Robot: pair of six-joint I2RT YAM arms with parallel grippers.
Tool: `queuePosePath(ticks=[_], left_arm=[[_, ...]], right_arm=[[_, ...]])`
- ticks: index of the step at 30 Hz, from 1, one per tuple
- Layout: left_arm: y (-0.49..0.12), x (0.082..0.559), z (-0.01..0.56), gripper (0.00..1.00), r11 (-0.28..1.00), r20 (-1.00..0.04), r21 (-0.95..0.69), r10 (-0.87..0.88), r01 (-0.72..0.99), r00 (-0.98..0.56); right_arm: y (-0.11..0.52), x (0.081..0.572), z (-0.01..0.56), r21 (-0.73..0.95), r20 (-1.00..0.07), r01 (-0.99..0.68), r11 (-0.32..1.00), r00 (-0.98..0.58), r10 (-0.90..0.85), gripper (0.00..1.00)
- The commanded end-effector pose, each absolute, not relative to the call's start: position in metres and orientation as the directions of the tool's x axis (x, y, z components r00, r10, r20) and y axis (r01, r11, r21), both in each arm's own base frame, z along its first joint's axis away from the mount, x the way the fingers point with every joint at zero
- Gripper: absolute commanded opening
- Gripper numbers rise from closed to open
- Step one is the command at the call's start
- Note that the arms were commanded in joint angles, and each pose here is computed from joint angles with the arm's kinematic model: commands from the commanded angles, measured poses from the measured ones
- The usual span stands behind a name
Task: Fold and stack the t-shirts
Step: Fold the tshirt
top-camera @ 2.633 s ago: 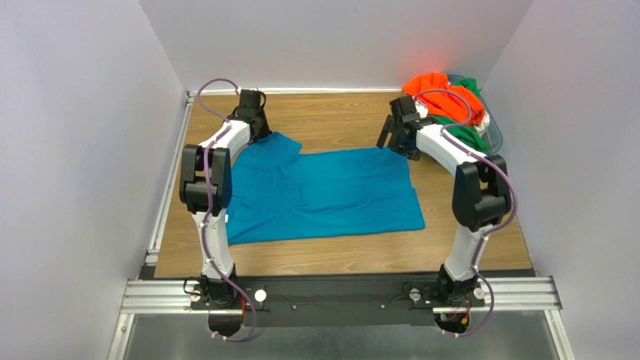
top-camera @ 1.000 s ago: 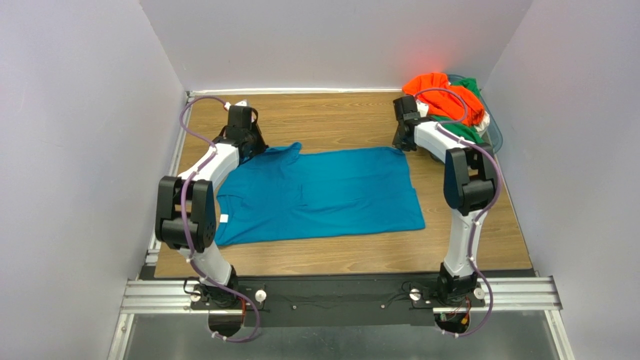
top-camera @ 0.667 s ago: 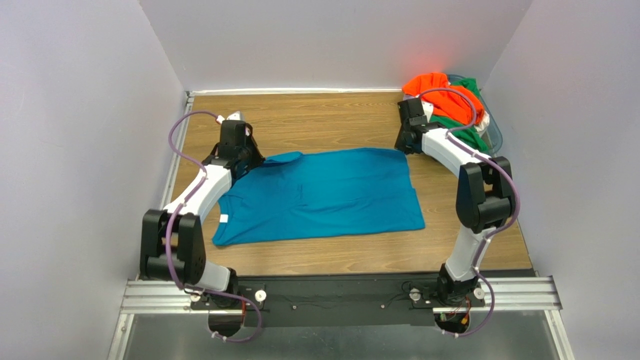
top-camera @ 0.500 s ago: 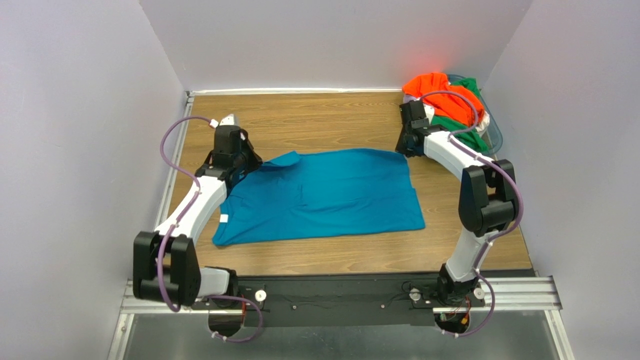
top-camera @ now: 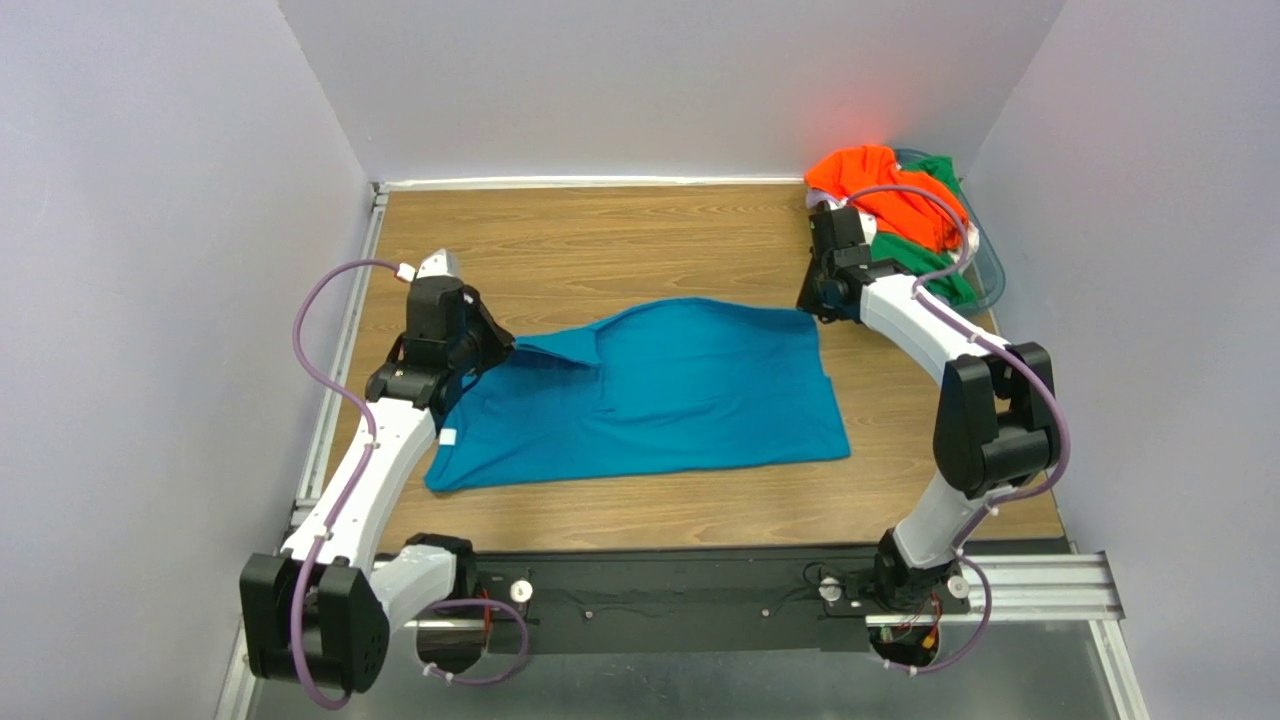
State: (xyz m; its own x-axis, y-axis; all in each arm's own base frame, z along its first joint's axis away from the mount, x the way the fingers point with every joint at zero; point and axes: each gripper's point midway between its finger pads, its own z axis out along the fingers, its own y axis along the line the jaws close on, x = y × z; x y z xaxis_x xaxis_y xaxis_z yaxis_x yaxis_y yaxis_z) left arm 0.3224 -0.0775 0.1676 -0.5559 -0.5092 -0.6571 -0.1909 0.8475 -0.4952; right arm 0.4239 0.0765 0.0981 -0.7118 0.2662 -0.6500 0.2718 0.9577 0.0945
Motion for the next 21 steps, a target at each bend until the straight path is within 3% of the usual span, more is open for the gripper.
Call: queuePosePath(ticks=[1, 21], left_arm=[[-0.074, 0.309, 0.168, 0.0, 0.844, -0.645, -0.488, -0.52, -0.221, -0.561], [-0.042, 0.274, 0.148, 0.0, 0.827, -0.641, -0.41, -0.562, -0.385, -0.522]], right_arm=[[0.077, 0.42, 0.112, 0.096, -0.674, 0.244, 0.965, -0.697, 0.243, 0.01], [0.061, 0.385, 0.108, 0.03, -0.667, 0.232, 0.972, -0.72, 0.192, 0.01]])
